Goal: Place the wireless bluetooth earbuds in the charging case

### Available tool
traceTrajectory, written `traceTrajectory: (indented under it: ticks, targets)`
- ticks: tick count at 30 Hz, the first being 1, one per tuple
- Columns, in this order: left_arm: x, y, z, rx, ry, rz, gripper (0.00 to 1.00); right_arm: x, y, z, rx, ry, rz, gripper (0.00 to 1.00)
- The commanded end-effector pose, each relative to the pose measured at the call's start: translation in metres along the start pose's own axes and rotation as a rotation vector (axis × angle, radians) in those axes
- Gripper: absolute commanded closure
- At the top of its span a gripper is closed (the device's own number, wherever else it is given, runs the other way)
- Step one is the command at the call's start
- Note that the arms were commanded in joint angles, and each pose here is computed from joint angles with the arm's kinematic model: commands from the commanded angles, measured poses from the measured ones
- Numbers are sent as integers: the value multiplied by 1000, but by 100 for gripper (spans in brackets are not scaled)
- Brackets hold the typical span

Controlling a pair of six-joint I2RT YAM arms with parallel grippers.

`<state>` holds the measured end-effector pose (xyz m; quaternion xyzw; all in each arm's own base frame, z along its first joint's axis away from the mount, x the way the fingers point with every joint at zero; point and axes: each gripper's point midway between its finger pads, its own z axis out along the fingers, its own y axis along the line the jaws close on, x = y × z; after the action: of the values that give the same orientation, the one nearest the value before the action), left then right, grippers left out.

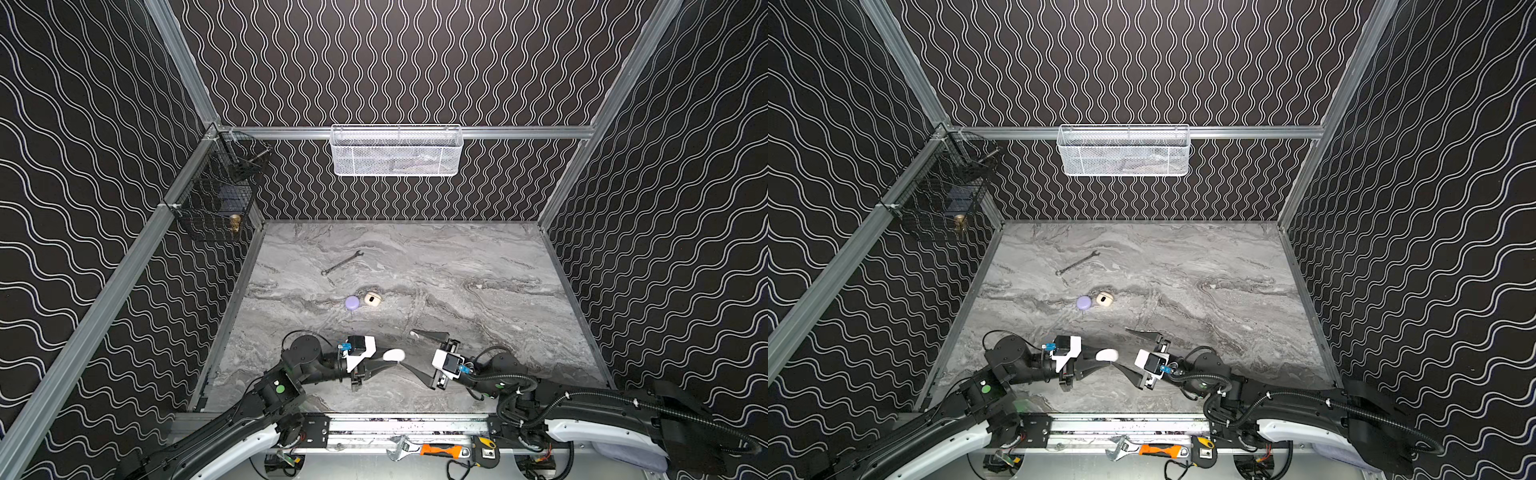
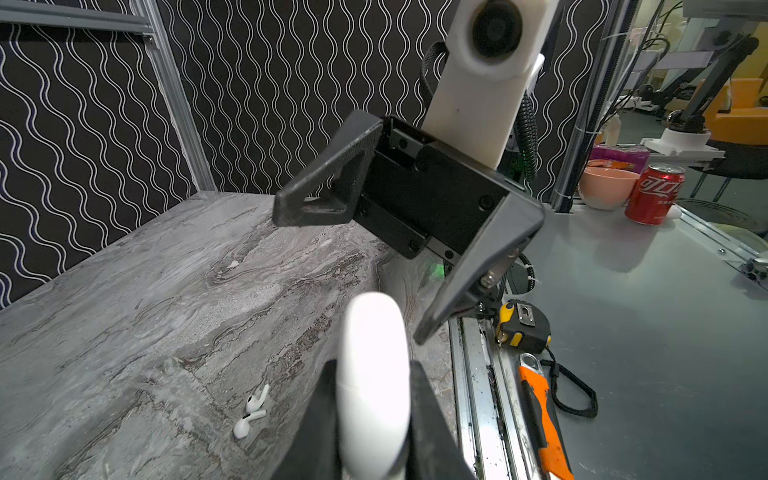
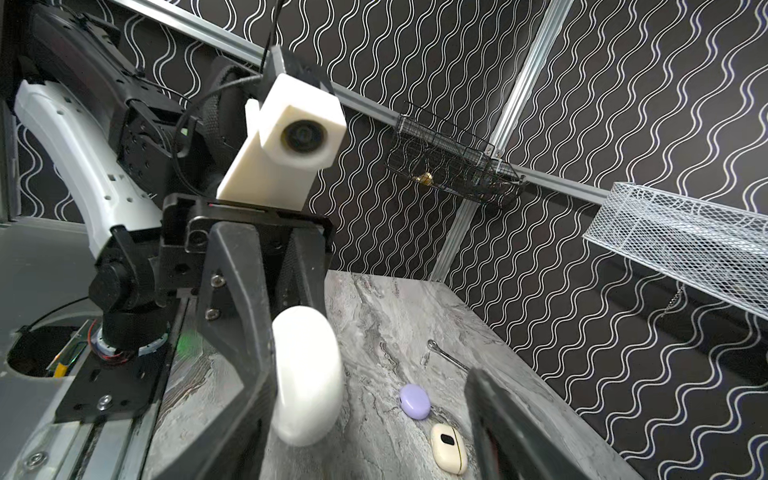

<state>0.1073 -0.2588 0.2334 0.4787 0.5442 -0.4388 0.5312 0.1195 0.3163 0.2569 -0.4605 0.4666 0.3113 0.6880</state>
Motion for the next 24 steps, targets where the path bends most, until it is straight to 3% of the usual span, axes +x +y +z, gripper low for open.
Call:
traceTrajectory:
  ticks: [1,9,16,24]
  targets:
    - [-14,-3,0,16,-42,37,100,-9,-16,3,80,-24,25,27]
    - [-13,-3,1,22,-35,34,100,-17,-39,-1,205,-50,94,36]
    - [-13,-1,0,11,-37,35,100,-15,-50,4,266,-30,128,38]
    - [-16,28,5,-136,-82,-60,100,-18,-62,6,316,-7,208,37]
